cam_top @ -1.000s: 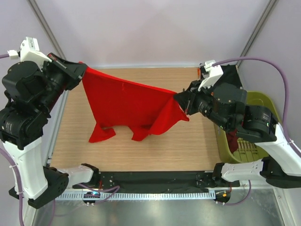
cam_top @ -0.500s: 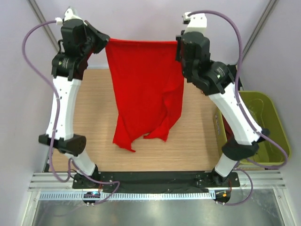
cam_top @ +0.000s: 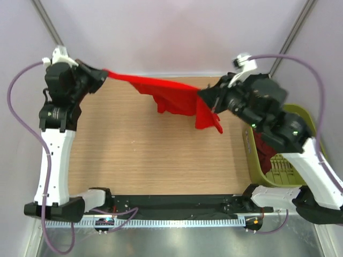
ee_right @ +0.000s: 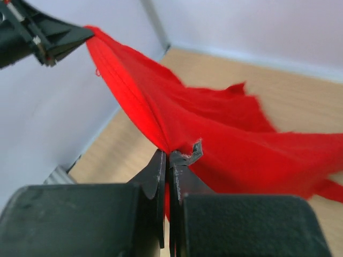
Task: Fold and stack the t-shirts
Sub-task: Flatten the tshirt out
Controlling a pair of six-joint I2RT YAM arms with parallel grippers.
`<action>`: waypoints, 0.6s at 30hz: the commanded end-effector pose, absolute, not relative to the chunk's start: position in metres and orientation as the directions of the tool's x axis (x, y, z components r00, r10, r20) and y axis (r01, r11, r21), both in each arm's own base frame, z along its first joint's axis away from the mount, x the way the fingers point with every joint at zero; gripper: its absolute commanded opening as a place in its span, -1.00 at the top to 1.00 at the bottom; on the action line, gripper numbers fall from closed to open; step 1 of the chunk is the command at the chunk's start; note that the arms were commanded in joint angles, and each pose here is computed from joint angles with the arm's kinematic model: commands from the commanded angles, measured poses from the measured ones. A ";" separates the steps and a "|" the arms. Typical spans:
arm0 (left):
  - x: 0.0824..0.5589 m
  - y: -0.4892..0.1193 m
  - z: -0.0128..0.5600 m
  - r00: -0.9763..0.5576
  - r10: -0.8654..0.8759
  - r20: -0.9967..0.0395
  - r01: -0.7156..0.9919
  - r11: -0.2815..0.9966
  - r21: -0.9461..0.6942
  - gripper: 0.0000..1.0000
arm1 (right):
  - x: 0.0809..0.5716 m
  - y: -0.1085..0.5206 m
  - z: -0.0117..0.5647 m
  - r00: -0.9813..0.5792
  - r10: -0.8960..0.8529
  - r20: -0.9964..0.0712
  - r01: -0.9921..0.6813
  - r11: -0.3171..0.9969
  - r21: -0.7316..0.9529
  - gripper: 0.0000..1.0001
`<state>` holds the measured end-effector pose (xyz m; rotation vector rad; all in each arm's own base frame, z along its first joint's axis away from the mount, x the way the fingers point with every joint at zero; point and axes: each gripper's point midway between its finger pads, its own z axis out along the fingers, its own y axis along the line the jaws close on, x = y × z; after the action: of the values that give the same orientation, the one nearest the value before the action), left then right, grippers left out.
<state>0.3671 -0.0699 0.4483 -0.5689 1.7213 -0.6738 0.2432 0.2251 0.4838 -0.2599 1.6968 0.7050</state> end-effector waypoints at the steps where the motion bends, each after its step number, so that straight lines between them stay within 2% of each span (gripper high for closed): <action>1: 0.386 -0.014 0.341 -0.295 -0.637 -0.712 -0.273 0.770 -0.576 0.99 | 0.245 0.298 0.386 -0.476 0.147 -0.867 -0.575 0.695 0.433 0.98; 4: 0.392 0.013 0.275 -0.384 -0.651 -0.654 -0.404 0.756 -0.515 0.99 | 0.245 0.346 0.322 -0.563 0.098 -0.821 -0.552 0.695 0.461 0.98; 7: 0.409 0.047 0.233 -0.415 -0.646 -0.640 -0.511 0.748 -0.424 1.00 | 0.236 0.399 0.285 -0.609 0.062 -0.791 -0.559 0.673 0.484 0.98; 8: 0.414 0.057 0.226 -0.416 -0.653 -0.633 -0.535 0.739 -0.410 1.00 | 0.238 0.424 0.244 -0.650 -0.006 -0.760 -0.552 0.691 0.467 0.95; 9: 0.419 0.065 0.221 -0.418 -0.665 -0.619 -0.541 0.729 -0.419 0.99 | 0.238 0.443 0.248 -0.650 -0.010 -0.760 -0.567 0.673 0.476 0.90; 10: 0.431 0.067 0.226 -0.421 -0.660 -0.623 -0.516 0.739 -0.434 1.00 | 0.229 0.457 0.238 -0.658 -0.053 -0.751 -0.579 0.673 0.460 0.73; 11: 0.441 0.072 0.216 -0.436 -0.660 -0.612 -0.519 0.740 -0.428 0.99 | 0.232 0.470 0.202 -0.679 -0.116 -0.725 -0.567 0.710 0.417 0.63; 12: 0.448 0.076 0.216 -0.437 -0.650 -0.621 -0.521 0.746 -0.415 0.99 | 0.235 0.473 0.199 -0.678 -0.131 -0.724 -0.557 0.734 0.389 0.55; 13: 0.452 0.088 0.218 -0.419 -0.639 -0.645 -0.552 0.743 -0.377 1.00 | 0.236 0.472 0.204 -0.684 -0.140 -0.716 -0.541 0.755 0.369 0.35; 14: 0.463 0.095 0.223 -0.420 -0.618 -0.665 -0.550 0.756 -0.355 0.99 | 0.246 0.464 0.207 -0.672 -0.115 -0.731 -0.505 0.793 0.340 0.24; 16: 0.470 0.104 0.231 -0.417 -0.606 -0.678 -0.571 0.755 -0.324 0.79 | 0.251 0.441 0.209 -0.676 -0.099 -0.730 -0.456 0.835 0.309 0.00; 17: 0.470 0.103 0.232 -0.442 -0.609 -0.659 -0.577 0.755 -0.311 0.40 | 0.263 0.423 0.212 -0.671 -0.054 -0.740 -0.397 0.869 0.296 -0.06; 18: 0.469 0.100 0.233 -0.456 -0.610 -0.648 -0.576 0.758 -0.308 0.21 | 0.261 0.398 0.216 -0.679 -0.031 -0.733 -0.356 0.887 0.293 -0.08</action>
<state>0.4619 0.0909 0.1831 -0.9518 2.2416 -0.1115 0.2262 0.4477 0.1282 -0.5569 2.4121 0.5571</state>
